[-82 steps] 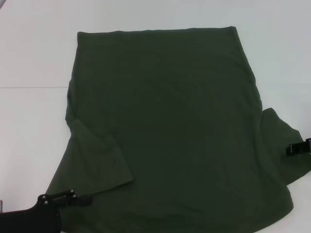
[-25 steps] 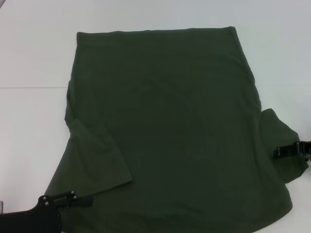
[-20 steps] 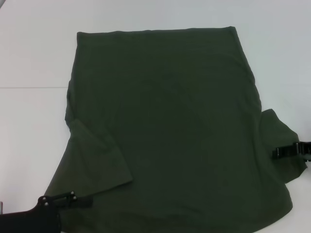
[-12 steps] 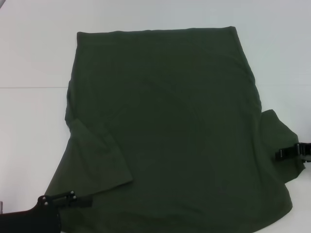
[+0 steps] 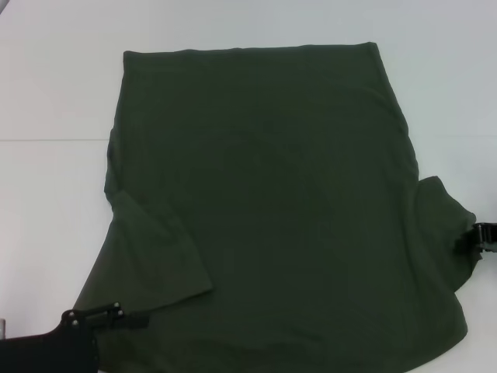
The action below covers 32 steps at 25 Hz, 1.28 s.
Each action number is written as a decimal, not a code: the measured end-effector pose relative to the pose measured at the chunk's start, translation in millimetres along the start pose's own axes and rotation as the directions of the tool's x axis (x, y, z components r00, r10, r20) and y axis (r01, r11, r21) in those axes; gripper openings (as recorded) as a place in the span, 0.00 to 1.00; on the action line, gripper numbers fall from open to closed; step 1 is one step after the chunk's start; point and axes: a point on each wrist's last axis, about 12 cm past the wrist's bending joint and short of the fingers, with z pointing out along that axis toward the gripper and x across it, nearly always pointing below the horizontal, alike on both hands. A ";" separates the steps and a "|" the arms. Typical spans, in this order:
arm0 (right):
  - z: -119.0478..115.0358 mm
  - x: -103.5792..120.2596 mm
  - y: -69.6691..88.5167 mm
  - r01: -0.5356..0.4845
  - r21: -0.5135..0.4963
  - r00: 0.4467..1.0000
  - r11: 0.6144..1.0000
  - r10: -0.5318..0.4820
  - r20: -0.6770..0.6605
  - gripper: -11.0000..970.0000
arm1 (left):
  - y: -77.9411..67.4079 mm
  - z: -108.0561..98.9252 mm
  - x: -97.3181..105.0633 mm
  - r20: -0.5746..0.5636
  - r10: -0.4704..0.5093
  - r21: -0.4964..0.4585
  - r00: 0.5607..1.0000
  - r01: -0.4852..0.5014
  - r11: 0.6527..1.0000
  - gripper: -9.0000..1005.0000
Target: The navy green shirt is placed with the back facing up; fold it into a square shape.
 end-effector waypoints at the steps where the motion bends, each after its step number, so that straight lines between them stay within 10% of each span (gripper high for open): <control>1: -0.3 -0.3 -0.2 0.001 0.001 1.000 1.000 -0.001 0.001 0.48 | 0.2 0.1 -0.1 0.000 0.000 -0.001 1.000 0.000 1.000 0.84; 12: -1.1 -2.6 0.3 0.016 0.001 1.000 1.000 -0.016 0.006 0.03 | 1.3 0.2 -0.7 -0.003 0.004 -0.005 1.000 -0.004 1.000 0.84; 32: -28.0 -10.6 -17.7 -0.028 -0.023 0.990 0.999 0.031 0.137 0.03 | 2.8 1.0 -2.6 -0.002 -0.016 -0.001 1.000 0.016 1.000 0.84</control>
